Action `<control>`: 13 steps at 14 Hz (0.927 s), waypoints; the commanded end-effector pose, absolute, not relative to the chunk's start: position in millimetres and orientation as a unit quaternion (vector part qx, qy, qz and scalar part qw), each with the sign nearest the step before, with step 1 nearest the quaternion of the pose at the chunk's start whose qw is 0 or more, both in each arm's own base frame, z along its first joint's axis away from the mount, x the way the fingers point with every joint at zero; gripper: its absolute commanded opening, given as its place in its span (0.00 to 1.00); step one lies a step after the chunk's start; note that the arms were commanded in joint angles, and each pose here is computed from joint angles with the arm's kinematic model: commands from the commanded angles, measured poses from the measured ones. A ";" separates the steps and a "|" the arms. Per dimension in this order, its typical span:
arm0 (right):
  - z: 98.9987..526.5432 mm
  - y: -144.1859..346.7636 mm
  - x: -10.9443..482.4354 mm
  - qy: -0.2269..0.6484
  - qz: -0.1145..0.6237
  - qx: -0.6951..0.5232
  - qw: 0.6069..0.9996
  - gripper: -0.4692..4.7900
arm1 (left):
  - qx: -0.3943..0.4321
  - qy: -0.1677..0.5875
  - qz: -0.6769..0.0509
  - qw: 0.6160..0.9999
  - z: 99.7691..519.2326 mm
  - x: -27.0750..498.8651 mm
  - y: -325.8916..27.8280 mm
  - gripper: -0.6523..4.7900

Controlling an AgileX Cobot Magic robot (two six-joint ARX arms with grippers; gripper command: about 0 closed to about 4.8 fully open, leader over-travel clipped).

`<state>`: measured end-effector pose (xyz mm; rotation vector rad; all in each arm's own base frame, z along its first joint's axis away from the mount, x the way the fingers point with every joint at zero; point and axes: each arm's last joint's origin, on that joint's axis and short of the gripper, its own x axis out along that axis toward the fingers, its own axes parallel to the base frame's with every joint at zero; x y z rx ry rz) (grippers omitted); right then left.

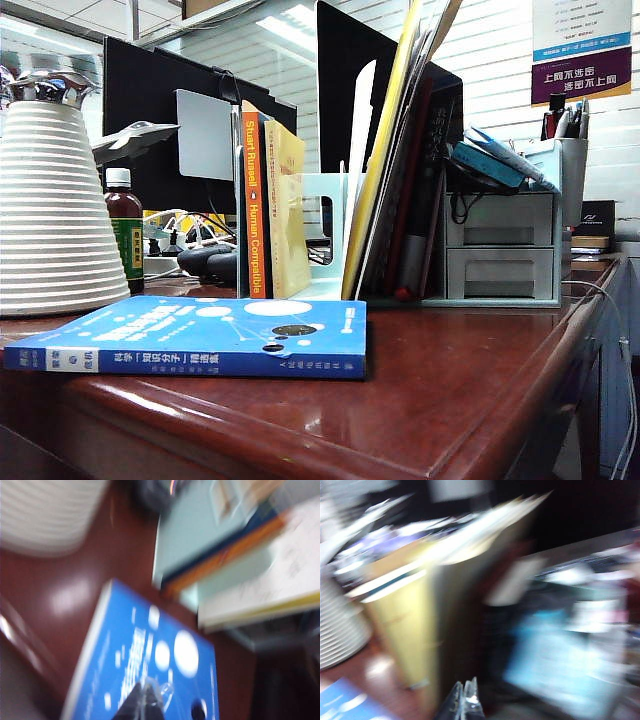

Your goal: Pick up the blue book and put it on the bookshelf.

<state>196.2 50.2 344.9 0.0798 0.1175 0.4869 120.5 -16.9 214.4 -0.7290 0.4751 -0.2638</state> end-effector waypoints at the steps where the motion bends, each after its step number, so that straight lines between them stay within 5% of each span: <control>1: 330.4 83.5 212.0 0.097 0.305 0.035 0.947 0.08 | -0.371 0.303 -0.125 0.869 200.1 136.1 -19.6 0.14; 2: 324.8 98.1 214.8 0.105 0.330 0.031 0.938 0.08 | -0.373 0.330 -0.112 0.860 192.5 142.0 -19.9 0.49; 3: 322.3 108.6 216.3 0.103 0.348 0.029 0.931 0.08 | -0.375 0.359 -0.101 0.848 184.2 147.6 -20.3 1.00; 8: 317.2 115.2 219.7 0.111 0.360 0.027 0.926 0.08 | -0.359 0.411 -0.130 0.828 166.1 162.9 -31.1 1.00; 13: 291.2 117.6 213.3 0.216 0.438 -0.023 0.872 0.08 | -0.348 0.436 -0.139 0.818 148.0 177.0 -41.8 1.00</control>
